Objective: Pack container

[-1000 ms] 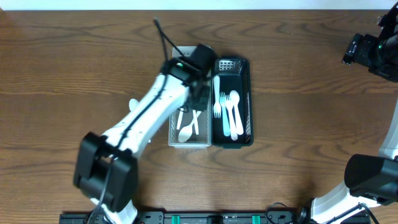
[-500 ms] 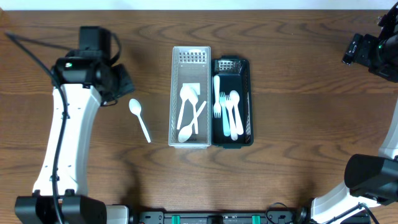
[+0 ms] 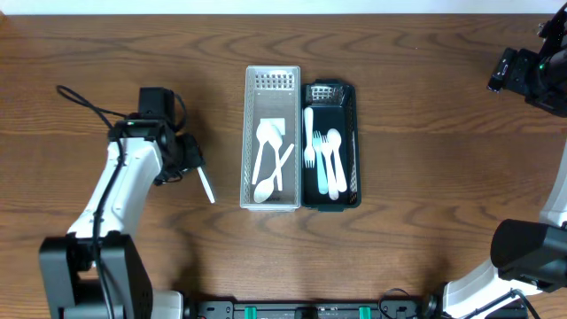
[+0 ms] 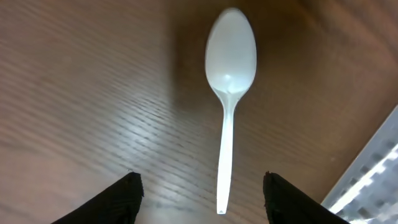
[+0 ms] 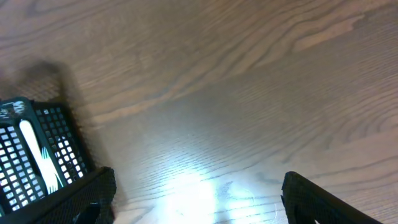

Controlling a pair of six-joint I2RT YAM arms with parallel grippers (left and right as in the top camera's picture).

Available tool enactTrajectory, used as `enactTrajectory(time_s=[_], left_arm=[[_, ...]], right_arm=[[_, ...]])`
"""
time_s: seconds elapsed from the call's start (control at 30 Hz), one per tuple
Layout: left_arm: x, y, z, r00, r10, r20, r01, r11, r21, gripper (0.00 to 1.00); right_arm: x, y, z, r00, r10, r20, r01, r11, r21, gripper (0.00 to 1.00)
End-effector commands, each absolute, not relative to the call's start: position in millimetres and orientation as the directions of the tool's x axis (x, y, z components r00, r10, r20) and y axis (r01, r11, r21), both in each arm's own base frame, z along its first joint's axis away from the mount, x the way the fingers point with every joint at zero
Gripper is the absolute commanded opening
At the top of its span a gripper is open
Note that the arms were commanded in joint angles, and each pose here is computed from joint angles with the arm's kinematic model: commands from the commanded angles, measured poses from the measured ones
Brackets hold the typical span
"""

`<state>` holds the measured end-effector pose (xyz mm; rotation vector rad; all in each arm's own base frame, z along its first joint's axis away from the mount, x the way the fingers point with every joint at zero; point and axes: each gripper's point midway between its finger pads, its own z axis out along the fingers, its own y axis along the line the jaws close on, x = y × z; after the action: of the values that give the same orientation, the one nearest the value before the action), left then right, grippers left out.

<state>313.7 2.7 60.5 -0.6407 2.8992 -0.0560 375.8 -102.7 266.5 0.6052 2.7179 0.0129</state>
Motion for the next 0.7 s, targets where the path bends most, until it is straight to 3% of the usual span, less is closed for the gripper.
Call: enactTrajectory(time_s=[0.0,0.13,0.47,0.67], left_arm=[[313.5,-1.3,42.0,-0.916,-0.386,-0.114,-0.380,0.922,-0.068,0.69],[316.2,-1.3,18.6,-0.919,-0.386,-0.074,-0.383,0.922,-0.053,0.74],[322.0,-1.2,-9.1,-0.921,-0.386,-0.046,-0.385,0.922,-0.041,0.72],[317.1,-1.3,-22.2,-0.922,-0.386,-0.008,-0.386,0.922,-0.026,0.44]], right_arm=[[374.8,-98.8,267.5,-0.855,0.393,-0.339,0.388,0.918,0.084,0.89],[374.8,-98.8,267.5,-0.855,0.393,-0.339,0.388,0.918,0.084,0.89],[374.8,-99.0,267.4,-0.855,0.393,-0.339,0.389,0.917,0.084,0.88],[374.8,-99.0,267.4,-0.855,0.393,-0.339,0.389,0.917,0.084,0.88]])
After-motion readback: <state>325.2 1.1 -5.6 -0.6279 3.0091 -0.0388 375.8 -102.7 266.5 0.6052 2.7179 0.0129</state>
